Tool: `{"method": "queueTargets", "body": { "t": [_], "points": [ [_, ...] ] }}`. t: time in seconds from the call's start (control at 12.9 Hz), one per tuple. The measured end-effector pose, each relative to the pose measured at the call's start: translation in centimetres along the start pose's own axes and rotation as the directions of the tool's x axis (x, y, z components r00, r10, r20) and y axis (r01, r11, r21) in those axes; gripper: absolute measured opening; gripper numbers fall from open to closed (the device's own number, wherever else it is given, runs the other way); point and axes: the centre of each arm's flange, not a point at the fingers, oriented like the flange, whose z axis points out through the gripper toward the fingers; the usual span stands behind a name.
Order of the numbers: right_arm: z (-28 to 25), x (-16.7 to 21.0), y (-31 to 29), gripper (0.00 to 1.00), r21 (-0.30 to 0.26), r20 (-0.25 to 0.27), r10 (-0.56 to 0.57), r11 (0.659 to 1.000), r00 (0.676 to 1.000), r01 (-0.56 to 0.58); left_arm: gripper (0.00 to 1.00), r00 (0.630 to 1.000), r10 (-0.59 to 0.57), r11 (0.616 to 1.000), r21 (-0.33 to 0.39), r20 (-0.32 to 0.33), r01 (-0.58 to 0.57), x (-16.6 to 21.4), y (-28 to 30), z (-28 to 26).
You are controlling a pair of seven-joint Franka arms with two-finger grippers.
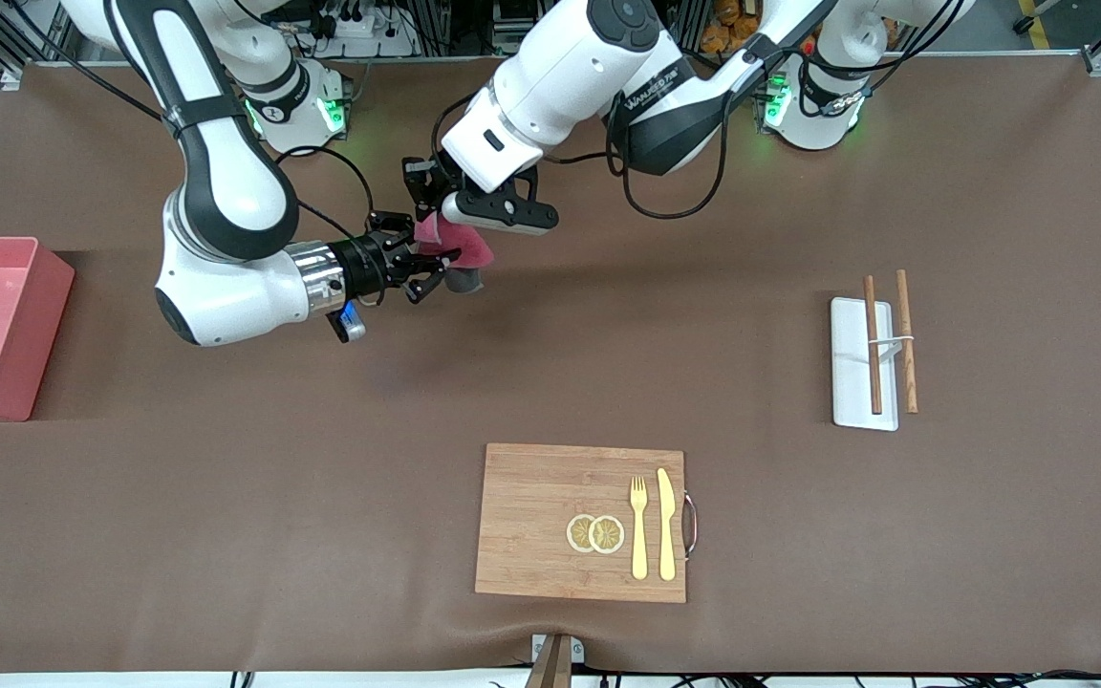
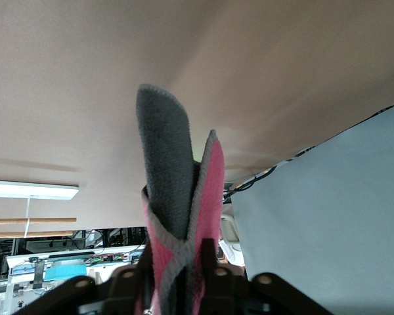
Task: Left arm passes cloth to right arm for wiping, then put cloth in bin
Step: 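Grasp the cloth with the right gripper from the left gripper, then release the cloth with the left gripper while the right gripper wipes the table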
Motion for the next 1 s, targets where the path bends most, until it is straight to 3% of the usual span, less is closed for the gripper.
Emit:
{"method": "queueTargets", "body": {
  "t": [0.15,0.39,0.46,0.62,0.7,0.85,1.0],
  "points": [
    [-0.7,0.4,0.1,0.08,0.013,0.001,0.004,1.0,1.0,-0.004,0.02,1.0,-0.005,1.0,0.0,-0.003,0.005,0.2,-0.1,-0.1],
    [-1.2,0.3,0.0,0.05,0.024,-0.005,-0.025,0.999,1.0,0.025,0.02,0.999,-0.046,0.999,0.002,-0.022,0.046,1.4,-0.5,-0.4],
    [-1.4,0.2,-0.1,0.05,0.028,-0.016,-0.046,0.999,0.999,0.046,0.08,0.998,-0.056,0.998,0.002,-0.03,0.057,1.9,-0.7,-0.6],
    [-1.7,-0.1,-0.4,0.05,0.03,-0.064,-0.077,0.996,0.995,0.079,0.29,0.996,-0.062,0.998,0.013,-0.057,0.062,2.9,-1.2,-0.8],
    [-1.9,-0.3,-0.6,0.05,0.023,-0.098,-0.092,0.995,0.991,0.094,0.41,0.994,-0.076,0.997,0.022,-0.08,0.078,3.6,-1.5,-1.0],
    [-1.7,-1.1,-1.3,0.05,-0.001,-0.228,-0.142,0.989,0.963,0.145,0.65,0.983,-0.129,0.989,0.051,-0.134,0.137,6.8,-3.2,-2.3],
    [0.0,-2.1,-2.2,0.05,-0.051,-0.378,-0.211,0.977,0.902,0.207,0.85,0.968,-0.193,0.973,0.099,-0.16,0.21,11.2,-6.1,-5.2]
  ]
}}
